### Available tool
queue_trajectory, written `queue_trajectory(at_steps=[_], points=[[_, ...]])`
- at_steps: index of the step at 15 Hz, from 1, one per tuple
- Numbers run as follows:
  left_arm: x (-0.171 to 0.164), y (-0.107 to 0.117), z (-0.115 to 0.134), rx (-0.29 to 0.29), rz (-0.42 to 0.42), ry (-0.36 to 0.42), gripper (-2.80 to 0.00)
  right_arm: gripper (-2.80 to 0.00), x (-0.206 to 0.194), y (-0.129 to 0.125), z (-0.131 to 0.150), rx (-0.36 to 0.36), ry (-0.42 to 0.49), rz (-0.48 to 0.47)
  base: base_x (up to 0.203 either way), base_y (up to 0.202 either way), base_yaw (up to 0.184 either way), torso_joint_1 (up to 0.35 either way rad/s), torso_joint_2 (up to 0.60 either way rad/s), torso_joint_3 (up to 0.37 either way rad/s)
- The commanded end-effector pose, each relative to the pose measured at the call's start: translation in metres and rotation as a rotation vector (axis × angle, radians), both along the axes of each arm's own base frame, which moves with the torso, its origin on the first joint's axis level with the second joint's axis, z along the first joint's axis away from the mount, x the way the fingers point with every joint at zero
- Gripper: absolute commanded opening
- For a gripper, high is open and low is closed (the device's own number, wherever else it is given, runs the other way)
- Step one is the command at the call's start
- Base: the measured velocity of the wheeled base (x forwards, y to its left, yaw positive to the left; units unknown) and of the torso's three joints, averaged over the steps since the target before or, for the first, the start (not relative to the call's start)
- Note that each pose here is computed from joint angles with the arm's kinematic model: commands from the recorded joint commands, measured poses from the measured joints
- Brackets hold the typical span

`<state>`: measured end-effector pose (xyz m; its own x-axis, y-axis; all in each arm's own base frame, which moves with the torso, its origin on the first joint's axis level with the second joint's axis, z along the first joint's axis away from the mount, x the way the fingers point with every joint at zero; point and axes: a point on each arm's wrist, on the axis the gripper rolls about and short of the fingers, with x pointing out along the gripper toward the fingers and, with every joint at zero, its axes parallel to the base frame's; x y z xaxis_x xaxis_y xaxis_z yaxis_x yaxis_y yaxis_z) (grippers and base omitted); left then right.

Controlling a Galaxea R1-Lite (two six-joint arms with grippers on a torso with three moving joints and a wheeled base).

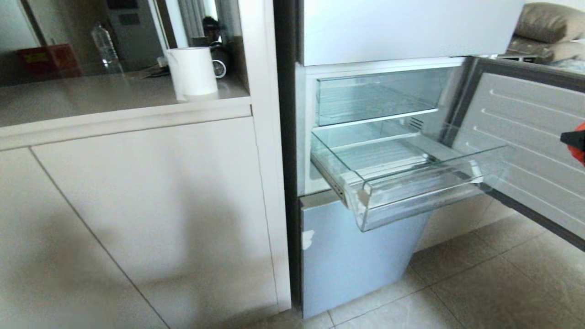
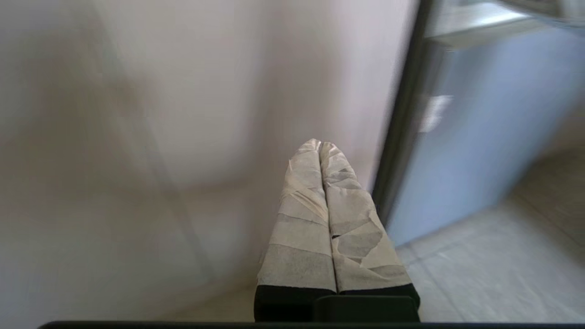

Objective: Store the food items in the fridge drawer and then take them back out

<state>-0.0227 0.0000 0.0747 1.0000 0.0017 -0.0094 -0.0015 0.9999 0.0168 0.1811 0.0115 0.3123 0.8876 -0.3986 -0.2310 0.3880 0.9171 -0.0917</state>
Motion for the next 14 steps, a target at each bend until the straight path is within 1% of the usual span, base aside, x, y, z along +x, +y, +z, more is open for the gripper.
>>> queue_trajectory(at_steps=[1, 3, 6, 8, 12, 14], points=[[0.000, 0.000, 0.000, 0.000, 0.000, 0.001, -2.80, -2.80, -0.014, -0.002, -0.012, 0.004, 0.013, 0.000, -0.001, 0.012, -0.180, 0.001, 0.00, -0.001], [0.000, 0.000, 0.000, 0.000, 0.001, 0.001, -2.80, -2.80, -0.009, -0.004, -0.027, 0.014, 0.018, 0.006, 0.001, 0.010, -0.171, 0.003, 0.00, 0.005], [0.000, 0.000, 0.000, 0.000, 0.000, 0.001, -2.80, -2.80, 0.006, -0.019, -0.046, 0.033, 0.018, -0.032, 0.000, 0.009, -0.176, 0.003, 0.00, 0.002], [0.000, 0.000, 0.000, 0.000, 0.001, 0.001, -2.80, -2.80, 0.007, -0.031, -0.056, 0.050, 0.031, -0.049, 0.001, 0.008, -0.174, 0.002, 0.00, -0.003], [0.000, 0.000, 0.000, 0.000, 0.000, 0.001, -2.80, -2.80, 0.001, -0.064, -0.072, 0.104, 0.047, -0.089, 0.001, 0.010, -0.174, 0.001, 0.00, 0.003], [0.000, 0.000, 0.000, 0.000, 0.001, 0.001, -2.80, -2.80, -0.004, -0.081, -0.078, 0.132, 0.038, -0.105, 0.001, 0.007, -0.126, 0.000, 0.00, 0.001]])
